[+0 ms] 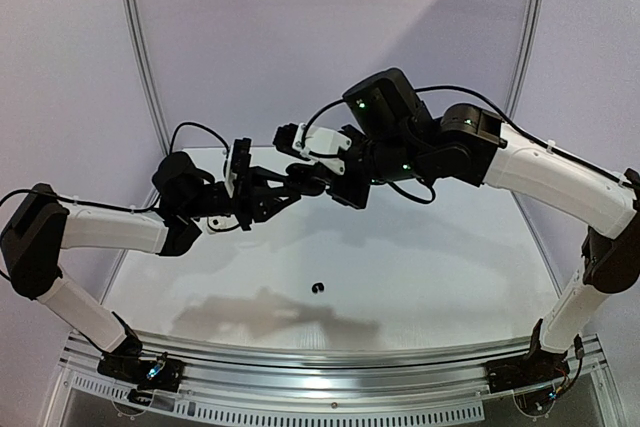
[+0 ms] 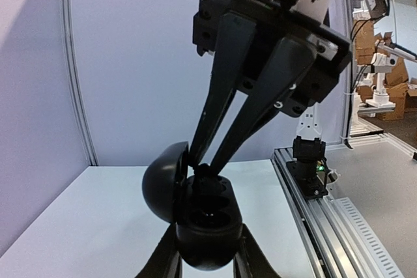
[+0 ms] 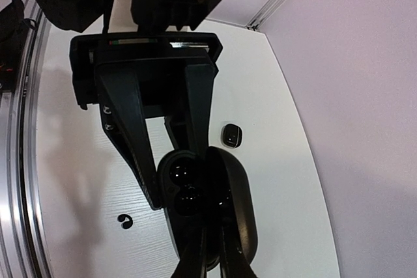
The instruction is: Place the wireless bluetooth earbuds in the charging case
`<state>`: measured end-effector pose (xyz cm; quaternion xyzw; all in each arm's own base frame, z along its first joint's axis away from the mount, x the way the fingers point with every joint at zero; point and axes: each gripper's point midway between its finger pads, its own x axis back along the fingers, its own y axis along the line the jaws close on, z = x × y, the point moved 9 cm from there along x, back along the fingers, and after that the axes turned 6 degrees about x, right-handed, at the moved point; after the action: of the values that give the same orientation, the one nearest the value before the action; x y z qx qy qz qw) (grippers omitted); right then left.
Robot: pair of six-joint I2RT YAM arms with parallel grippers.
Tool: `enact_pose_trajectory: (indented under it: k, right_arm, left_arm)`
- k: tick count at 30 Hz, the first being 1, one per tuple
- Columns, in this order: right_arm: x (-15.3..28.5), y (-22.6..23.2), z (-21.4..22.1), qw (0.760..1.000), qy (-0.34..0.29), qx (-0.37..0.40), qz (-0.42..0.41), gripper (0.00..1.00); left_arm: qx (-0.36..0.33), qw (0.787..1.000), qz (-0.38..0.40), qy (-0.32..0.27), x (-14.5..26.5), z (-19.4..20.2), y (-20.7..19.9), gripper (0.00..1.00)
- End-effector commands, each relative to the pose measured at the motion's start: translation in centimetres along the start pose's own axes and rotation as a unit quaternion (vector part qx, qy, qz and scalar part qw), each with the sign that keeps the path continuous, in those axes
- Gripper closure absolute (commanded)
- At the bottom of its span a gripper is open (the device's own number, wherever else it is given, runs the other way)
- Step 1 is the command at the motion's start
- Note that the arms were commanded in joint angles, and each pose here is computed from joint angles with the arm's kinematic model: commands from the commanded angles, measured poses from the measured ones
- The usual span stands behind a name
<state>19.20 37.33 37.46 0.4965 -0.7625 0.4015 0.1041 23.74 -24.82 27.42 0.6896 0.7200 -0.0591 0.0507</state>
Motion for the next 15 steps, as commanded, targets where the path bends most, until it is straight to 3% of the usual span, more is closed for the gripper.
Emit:
enact_pose_trajectory:
  k: [1, 15]
  right_arm:
    - [1.0, -0.3, -0.8, 0.999, -0.030, -0.025, 0.000, 0.92]
    - [3.8, -1.7, -0.5, 0.995, -0.065, -0.074, 0.003, 0.84]
  left_arm:
    - [-0.034, 0.999, -0.001, -0.032, 0.0, -1.9, -0.5, 1.00]
    - [-0.032, 0.999, 0.002, -0.030, -0.1, -1.9, -0.4, 1.00]
